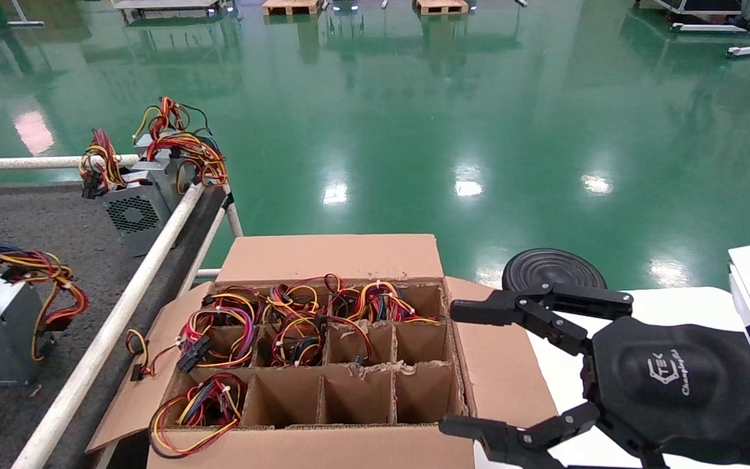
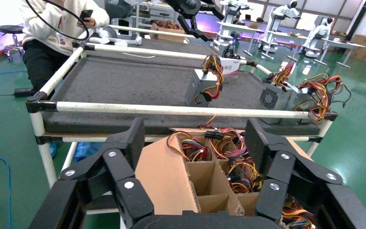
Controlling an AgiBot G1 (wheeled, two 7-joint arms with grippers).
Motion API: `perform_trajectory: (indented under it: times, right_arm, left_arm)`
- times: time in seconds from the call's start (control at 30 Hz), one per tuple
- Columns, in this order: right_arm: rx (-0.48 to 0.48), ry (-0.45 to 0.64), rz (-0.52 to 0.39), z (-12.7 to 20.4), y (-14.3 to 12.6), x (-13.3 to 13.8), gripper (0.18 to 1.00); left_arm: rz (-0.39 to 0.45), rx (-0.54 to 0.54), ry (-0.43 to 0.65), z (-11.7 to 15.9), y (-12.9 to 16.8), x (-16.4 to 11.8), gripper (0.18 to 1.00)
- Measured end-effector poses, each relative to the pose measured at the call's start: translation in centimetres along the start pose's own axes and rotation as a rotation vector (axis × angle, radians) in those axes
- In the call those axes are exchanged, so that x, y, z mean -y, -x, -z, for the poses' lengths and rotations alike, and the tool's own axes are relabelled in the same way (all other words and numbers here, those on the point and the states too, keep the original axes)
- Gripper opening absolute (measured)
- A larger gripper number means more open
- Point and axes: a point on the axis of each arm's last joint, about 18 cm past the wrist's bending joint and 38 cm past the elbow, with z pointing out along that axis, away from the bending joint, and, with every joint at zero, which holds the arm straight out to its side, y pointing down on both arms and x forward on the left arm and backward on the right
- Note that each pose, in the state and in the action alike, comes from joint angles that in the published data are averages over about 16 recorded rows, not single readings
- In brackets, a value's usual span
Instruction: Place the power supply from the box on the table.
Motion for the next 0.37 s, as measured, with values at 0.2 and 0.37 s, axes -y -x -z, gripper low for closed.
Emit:
perform_trajectory:
  times: [0.2, 0.37]
  right_arm:
    - [0.000, 0.000, 0.000, 0.00, 0.00, 0.00, 0.682]
    - [0.000, 0.000, 0.000, 0.00, 0.00, 0.00, 0.739]
  left_arm:
    - [0.000, 0.000, 0.000, 0.01, 0.00, -0.01, 1.000]
    - [0.000, 0.000, 0.000, 0.01, -0.01, -0.02, 1.000]
